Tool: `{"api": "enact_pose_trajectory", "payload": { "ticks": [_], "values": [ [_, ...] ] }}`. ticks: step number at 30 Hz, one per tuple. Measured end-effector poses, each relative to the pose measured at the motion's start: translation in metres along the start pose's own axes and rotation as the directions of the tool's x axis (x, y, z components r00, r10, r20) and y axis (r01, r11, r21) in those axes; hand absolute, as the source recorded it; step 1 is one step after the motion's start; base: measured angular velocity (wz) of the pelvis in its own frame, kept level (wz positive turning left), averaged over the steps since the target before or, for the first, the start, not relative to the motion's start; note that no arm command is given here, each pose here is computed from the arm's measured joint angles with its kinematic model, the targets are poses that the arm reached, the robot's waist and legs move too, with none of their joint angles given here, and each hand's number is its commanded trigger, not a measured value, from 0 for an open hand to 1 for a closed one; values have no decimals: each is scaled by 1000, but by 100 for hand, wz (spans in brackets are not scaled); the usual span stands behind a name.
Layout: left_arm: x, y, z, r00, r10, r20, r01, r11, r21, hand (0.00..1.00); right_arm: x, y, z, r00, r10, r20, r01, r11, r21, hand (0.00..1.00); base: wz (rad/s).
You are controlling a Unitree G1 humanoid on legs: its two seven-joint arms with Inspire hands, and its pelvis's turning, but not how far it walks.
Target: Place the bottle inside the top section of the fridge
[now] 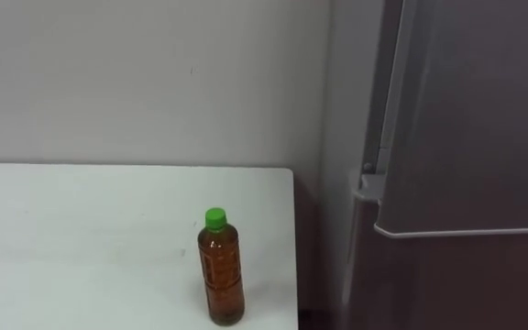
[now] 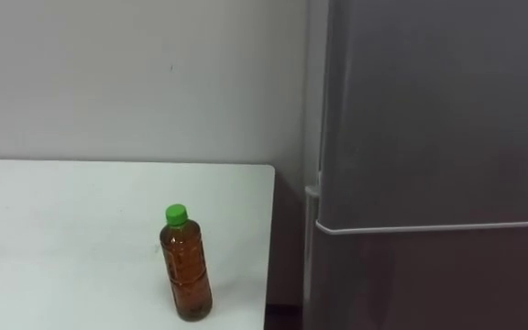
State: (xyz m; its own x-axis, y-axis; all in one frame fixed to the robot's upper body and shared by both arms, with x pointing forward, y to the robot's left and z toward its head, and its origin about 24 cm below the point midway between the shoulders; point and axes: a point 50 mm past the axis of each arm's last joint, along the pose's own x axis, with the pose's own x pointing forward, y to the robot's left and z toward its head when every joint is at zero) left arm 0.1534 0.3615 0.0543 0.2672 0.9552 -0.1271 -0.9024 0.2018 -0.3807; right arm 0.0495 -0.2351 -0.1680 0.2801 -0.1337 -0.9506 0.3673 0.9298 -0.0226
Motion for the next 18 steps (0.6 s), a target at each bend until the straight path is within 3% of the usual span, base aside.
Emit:
{"api": "enact_pose_trajectory", "payload": {
  "ticks": [2,5,10,18],
  "values": [
    [-5,-20,29,988,-94,121,98,995,-29,0,-1,-1,-3,1000,-2,-7,2,1000,4,0,0],
    [-19,-37,52,955,-183,232,197,980,-37,0,-1,-1,-4,1000,-7,-18,7,1000,-3,0,2],
    [-51,-66,96,842,-352,410,428,897,-109,0,0,-2,-3,1000,-13,-23,12,998,-66,0,1],
    [-77,-106,99,716,-568,407,656,747,-112,0,1,4,2,999,30,-32,-32,997,-72,0,4]
  ]
}}
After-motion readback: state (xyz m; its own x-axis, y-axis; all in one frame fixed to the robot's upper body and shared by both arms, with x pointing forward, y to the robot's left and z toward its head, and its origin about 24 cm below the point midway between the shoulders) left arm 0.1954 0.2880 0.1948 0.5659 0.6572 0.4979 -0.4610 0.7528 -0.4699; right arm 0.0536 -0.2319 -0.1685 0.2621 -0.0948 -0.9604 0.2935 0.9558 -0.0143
